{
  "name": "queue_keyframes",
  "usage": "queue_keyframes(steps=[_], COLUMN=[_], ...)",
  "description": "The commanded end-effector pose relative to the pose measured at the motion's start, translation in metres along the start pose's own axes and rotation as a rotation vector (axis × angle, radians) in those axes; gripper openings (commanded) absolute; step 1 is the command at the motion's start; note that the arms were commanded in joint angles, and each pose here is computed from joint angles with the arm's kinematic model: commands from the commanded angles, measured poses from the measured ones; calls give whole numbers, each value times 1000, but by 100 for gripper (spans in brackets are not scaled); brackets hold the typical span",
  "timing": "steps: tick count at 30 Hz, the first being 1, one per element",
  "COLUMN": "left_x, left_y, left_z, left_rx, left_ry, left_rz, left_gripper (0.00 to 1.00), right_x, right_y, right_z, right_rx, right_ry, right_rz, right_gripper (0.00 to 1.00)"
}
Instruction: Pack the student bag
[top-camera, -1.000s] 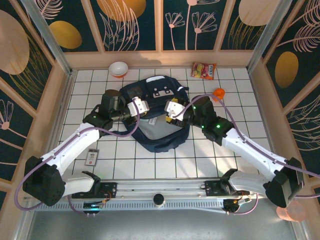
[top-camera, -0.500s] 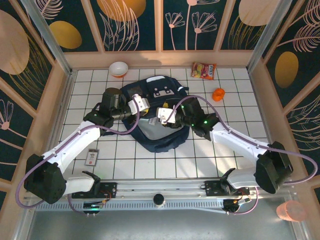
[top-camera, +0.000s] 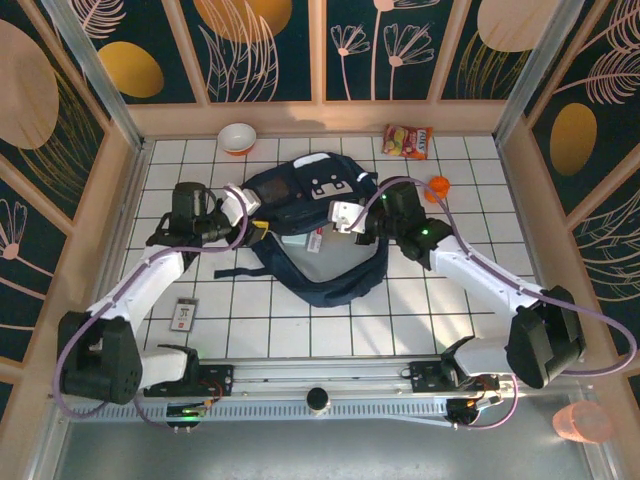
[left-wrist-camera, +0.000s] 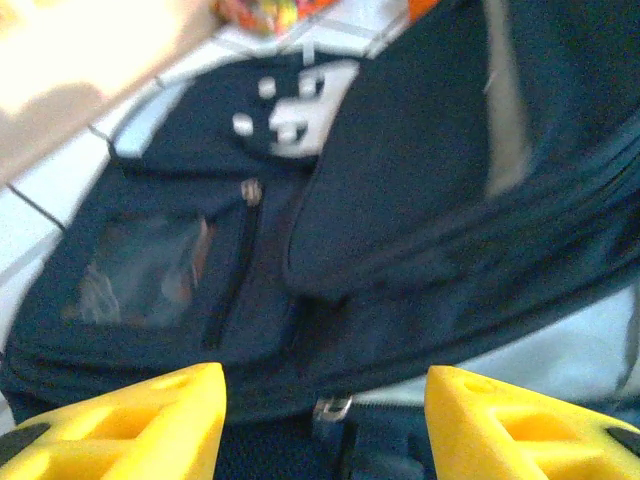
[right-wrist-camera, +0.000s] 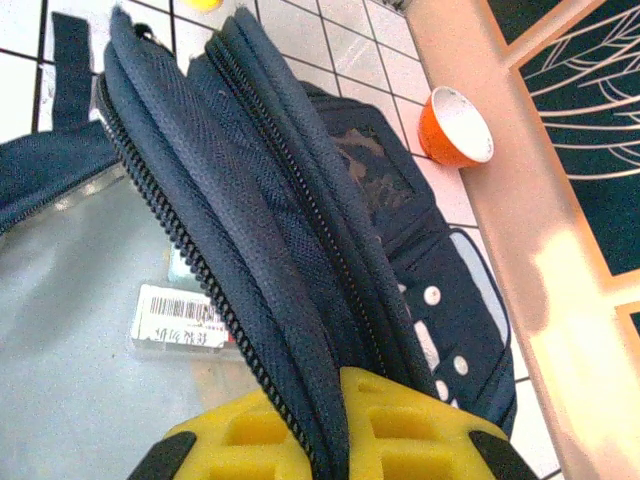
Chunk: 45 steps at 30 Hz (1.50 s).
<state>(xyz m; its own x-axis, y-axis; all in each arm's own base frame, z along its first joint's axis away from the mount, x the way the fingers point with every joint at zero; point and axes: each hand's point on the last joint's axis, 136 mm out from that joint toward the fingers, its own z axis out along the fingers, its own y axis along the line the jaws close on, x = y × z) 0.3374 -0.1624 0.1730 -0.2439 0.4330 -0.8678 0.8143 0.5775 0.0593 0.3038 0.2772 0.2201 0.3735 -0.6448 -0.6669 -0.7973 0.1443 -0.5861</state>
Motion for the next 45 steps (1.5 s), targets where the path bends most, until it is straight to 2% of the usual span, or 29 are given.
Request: queue_keyframes(steps=[1,7,11,17,20,22,26,31,33,36,39,43,45], left_x=[28,55,60,67,59,58,52,49,49,58,58,52,50], left_y=[0,0,2,-25,-38,-43,-48,-42,-39,-30,-21,-16,-14], left_z=[12,35,47,54,53,52,51,51,51,52,48,53,57], left_rx=[54,170,208,354,396,402,393,341,316,251,202,213,224], left_ry=[56,160,160,165,138,123,85,74,81,130,112,85,88], left_rz=[7,89,90,86,92,85,59,30,14,-2,-27,-98,-123], left_gripper=[57,66,66,55,45,41,40,29,31,45,53,54,50], right_x=[-36,-38,-36,-32,-27,-24,-20,-16,-16,-15,-15,-17,-19], right_y=[-19,-23,-21,-21,-19,-17,-16,-15,-15,-14,-13,-13,-13], right_z=[-18,-18,-16,-13,-9,-7,-5,-5,-5,-6,-8,-8,-9], right_rx=[44,53,46,49,46,44,50,53,55,56,52,46,46], right_ry=[-132,-144,-142,-136,-124,-116,-108,-96,-93,-91,-91,-97,-102], right_rz=[-16,-4,5,39,62,74,94,104,107,105,101,101,106], right_gripper=[0,0,0,0,0,0,0,0,0,0,0,0,0])
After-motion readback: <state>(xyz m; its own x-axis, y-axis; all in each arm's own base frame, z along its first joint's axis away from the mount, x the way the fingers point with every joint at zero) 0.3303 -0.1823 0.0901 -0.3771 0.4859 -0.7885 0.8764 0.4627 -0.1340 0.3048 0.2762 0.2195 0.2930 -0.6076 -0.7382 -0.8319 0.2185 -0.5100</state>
